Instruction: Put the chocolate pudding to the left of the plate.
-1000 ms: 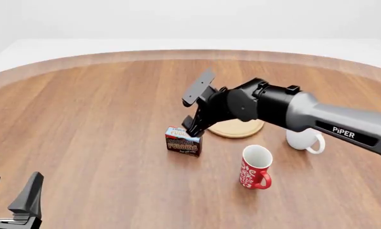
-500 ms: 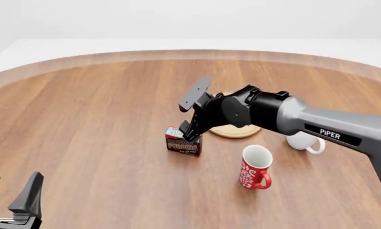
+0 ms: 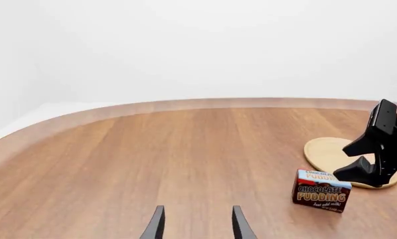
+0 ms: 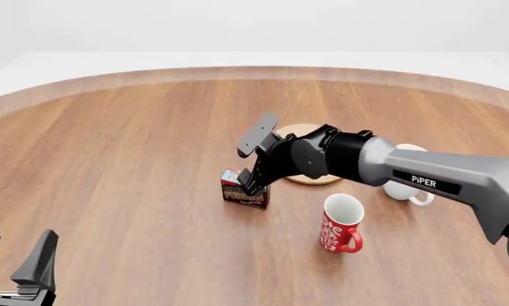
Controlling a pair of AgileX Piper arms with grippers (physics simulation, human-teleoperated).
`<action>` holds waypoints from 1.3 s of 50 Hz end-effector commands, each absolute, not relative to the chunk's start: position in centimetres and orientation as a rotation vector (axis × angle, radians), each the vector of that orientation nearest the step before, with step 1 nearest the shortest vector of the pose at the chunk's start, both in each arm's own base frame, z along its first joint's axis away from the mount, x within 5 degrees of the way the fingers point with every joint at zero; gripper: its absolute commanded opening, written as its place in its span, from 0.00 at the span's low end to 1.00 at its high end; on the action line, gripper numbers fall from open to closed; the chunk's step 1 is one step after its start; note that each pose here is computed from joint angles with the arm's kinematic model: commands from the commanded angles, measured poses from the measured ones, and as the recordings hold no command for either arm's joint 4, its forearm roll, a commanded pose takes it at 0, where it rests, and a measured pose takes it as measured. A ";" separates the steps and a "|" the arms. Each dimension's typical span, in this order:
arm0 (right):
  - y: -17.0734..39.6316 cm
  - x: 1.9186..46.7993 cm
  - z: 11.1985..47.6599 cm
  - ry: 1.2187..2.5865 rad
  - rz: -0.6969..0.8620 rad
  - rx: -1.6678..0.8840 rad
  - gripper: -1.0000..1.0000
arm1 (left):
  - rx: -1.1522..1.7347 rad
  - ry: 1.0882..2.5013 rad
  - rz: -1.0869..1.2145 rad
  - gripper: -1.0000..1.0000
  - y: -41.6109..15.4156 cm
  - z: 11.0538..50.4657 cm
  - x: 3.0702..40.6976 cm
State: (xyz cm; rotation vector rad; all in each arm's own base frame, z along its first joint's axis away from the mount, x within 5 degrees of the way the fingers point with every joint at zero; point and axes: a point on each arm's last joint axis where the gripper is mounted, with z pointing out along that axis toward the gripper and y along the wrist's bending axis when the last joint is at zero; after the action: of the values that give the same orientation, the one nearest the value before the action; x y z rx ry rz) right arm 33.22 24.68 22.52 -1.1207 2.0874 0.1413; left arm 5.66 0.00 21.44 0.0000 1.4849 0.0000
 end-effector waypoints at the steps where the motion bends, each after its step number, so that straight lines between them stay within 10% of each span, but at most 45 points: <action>1: 24.9 33.4 21.6 2.098 0.145 -1.116 1.00 | 0.000 1.485 0.000 1.00 0.0 21.4 5.7; 65: 24.3 35.6 18.2 2.162 0.124 -1.083 1.00 | 0.000 1.485 0.000 1.00 0.0 21.4 5.7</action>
State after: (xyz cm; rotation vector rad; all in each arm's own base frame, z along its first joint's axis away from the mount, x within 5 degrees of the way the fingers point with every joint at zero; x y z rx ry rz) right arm 35.50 24.19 18.56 -1.0840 2.1588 0.1221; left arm 5.66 0.00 21.44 0.0000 1.4849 0.0000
